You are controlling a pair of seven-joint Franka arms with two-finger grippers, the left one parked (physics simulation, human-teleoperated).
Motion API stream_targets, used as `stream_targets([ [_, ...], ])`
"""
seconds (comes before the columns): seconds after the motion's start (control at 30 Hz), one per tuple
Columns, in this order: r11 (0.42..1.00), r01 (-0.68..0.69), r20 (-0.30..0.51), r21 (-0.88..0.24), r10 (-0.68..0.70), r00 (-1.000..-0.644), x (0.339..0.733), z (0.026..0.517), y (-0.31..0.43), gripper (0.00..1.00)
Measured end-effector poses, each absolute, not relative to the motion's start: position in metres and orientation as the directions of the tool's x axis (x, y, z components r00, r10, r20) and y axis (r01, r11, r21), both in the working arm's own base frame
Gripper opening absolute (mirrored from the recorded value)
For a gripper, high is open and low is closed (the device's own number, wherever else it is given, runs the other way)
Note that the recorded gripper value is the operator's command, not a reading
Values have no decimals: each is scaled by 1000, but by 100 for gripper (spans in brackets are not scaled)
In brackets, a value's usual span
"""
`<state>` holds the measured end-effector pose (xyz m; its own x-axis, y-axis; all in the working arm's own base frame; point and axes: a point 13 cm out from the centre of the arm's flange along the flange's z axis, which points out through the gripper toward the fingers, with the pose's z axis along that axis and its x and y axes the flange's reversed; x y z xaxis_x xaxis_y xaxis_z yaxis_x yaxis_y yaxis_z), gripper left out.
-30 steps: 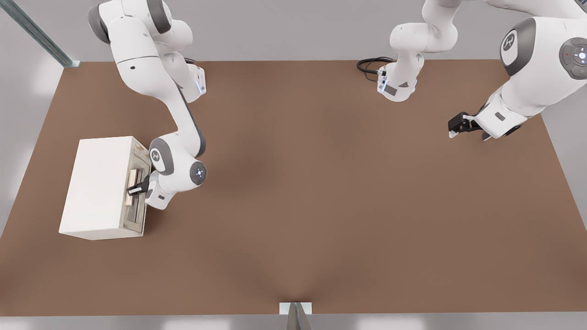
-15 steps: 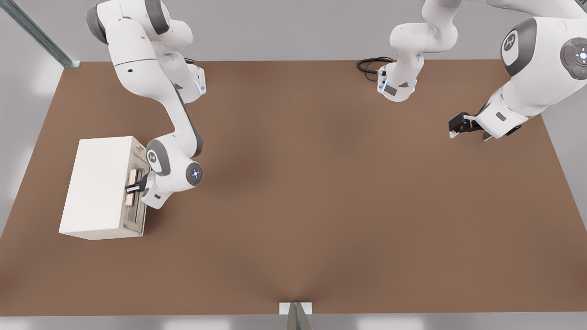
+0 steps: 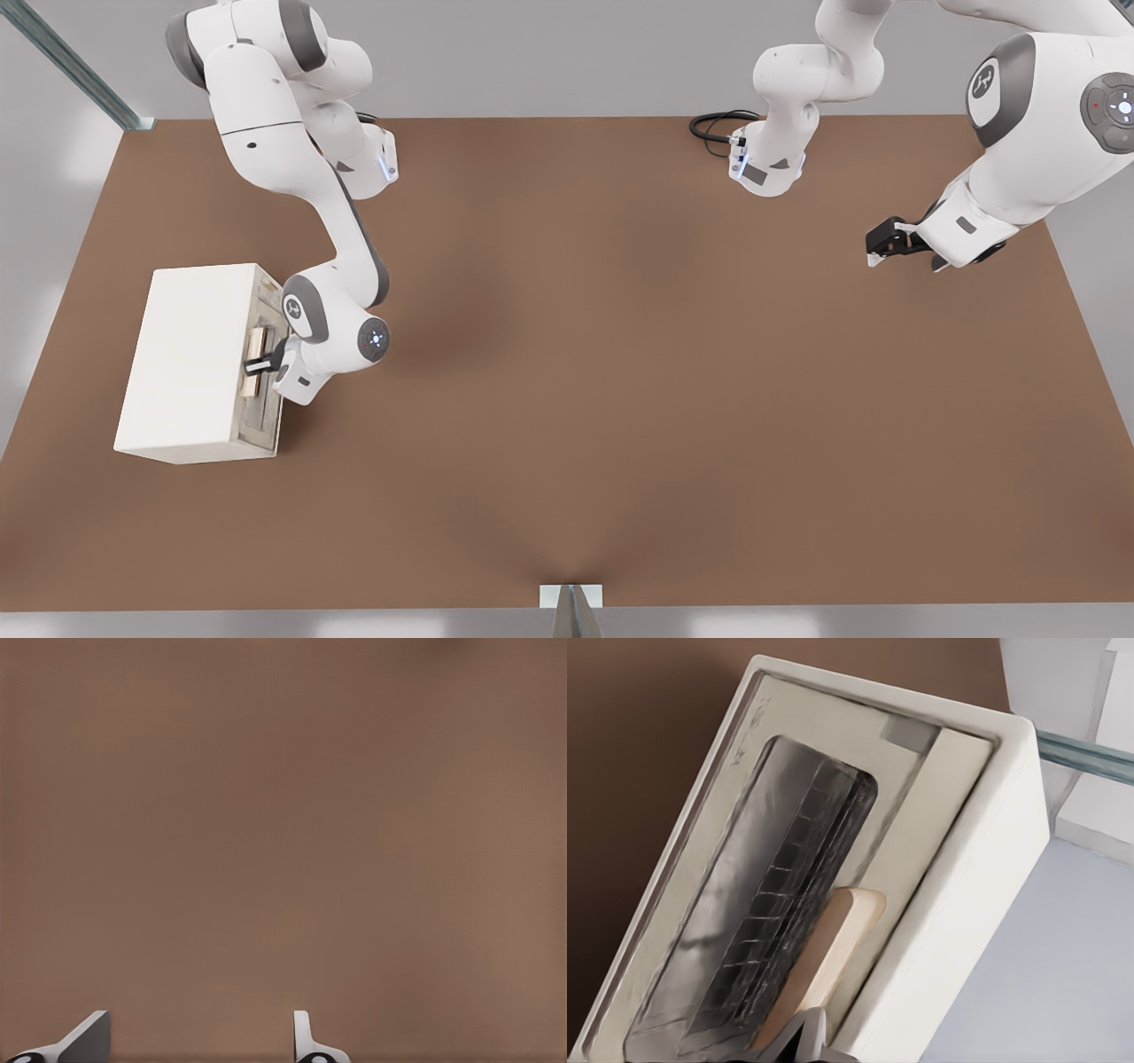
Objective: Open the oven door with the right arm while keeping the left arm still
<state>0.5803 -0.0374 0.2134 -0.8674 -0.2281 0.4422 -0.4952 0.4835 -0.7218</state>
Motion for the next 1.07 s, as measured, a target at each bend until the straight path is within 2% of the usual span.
stream_targets([
  [0.2, 477, -494, 421, -727, -258, -869, 584, 217, -8, 21],
  [0.27, 532, -444, 363, -721, -256, -896, 609, 228, 27, 21],
  [0.3, 596, -391, 316, -701, -231, -920, 629, 240, 48, 21],
  [0.33, 668, -338, 285, -663, -192, -939, 641, 248, 63, 32],
  [0.37, 750, -275, 273, -602, -131, -953, 645, 254, 60, 100],
  [0.43, 896, -102, 274, -433, 22, -962, 641, 274, 17, 100],
  [0.47, 938, -30, 264, -345, 66, -962, 635, 299, 7, 100],
  [0.53, 978, 46, 236, -206, 95, -967, 616, 354, 3, 100],
  [0.6, 991, 60, 210, -119, 84, -974, 589, 405, 8, 100],
  [0.67, 996, 38, 211, -75, 53, -976, 563, 428, 19, 100],
  [0.8, 1000, -1, 238, -30, 6, -971, 546, 432, 31, 100],
  [1.07, 999, -45, 255, -5, -42, -966, 541, 427, 32, 100],
])
